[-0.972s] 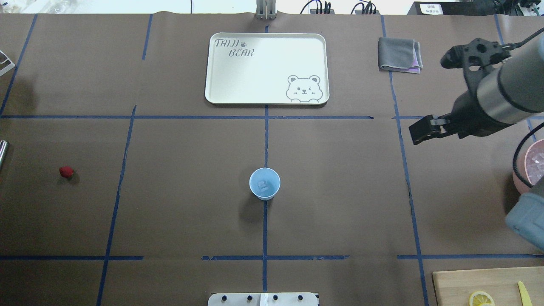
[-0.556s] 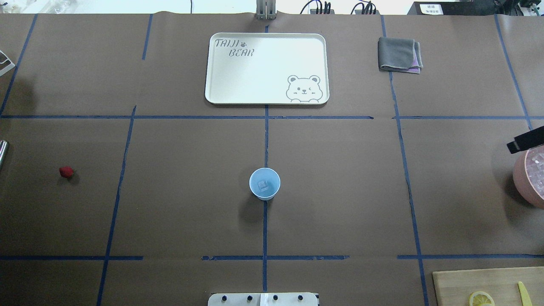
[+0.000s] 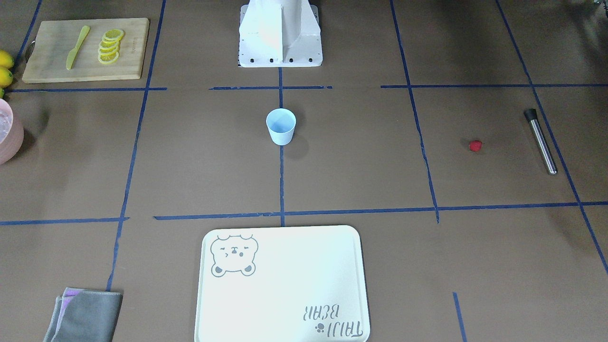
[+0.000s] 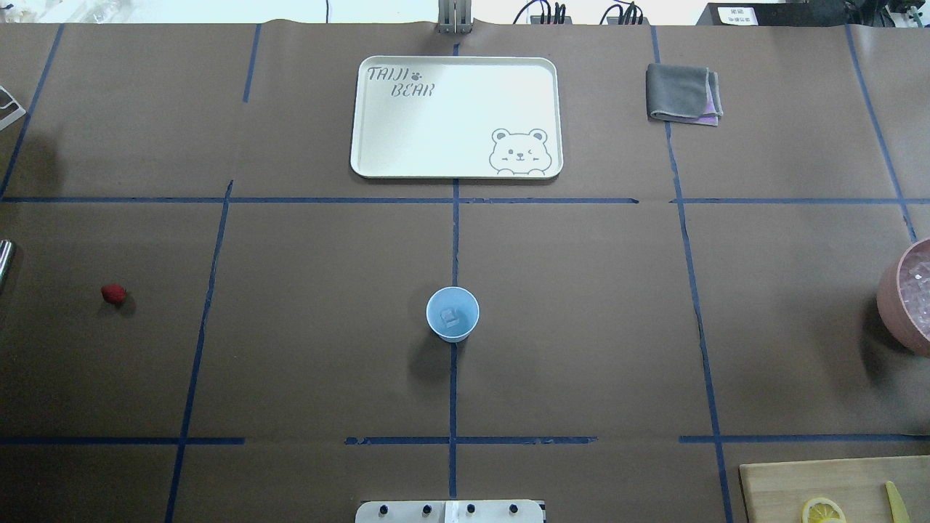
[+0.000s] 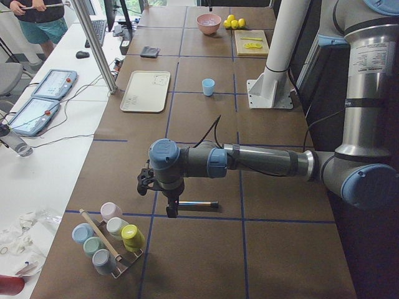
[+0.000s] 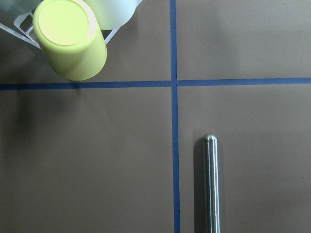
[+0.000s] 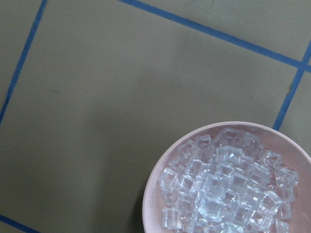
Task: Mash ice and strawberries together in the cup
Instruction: 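Grasp another ice cube from the bowl with the right gripper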
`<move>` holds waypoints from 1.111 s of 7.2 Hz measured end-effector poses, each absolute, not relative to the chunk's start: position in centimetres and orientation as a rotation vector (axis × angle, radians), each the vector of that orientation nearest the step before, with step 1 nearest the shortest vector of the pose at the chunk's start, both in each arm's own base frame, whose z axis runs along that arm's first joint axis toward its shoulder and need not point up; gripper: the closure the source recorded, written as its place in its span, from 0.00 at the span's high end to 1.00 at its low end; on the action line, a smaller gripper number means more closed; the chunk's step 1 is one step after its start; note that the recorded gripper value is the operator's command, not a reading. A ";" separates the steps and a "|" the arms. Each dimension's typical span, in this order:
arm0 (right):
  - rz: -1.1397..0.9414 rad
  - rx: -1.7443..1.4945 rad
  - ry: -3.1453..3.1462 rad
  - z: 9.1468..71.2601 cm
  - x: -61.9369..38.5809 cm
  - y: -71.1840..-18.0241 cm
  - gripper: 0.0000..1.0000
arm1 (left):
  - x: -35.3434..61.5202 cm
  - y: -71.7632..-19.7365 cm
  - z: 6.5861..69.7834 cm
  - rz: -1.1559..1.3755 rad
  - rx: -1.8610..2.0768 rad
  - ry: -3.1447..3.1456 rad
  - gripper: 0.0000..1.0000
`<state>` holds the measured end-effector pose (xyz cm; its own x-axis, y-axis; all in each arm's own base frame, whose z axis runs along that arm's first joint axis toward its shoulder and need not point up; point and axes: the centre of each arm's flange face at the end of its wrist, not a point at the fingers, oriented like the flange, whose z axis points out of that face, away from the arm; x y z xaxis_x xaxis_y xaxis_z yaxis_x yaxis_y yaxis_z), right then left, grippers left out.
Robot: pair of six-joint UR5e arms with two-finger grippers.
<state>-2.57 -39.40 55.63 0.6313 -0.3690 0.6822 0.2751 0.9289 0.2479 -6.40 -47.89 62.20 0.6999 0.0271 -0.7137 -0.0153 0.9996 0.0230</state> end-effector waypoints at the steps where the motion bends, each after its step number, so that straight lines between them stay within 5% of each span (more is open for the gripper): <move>1: -0.377 0.107 -0.806 57.2 -2.5 -39.5 0.97 | -6.4 -47.9 62.2 0.023 0.016 0.795 1.00; 8: -0.441 -0.046 -0.787 63.9 -7.1 -40.5 0.80 | -6.4 -48.0 62.2 0.023 0.016 0.794 1.00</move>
<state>-7.13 -40.45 63.94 0.6202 -0.3666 0.6935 0.4001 0.9083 0.1223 -6.38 -47.95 62.18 0.7005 0.0266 -0.7131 -0.0149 0.9996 0.0227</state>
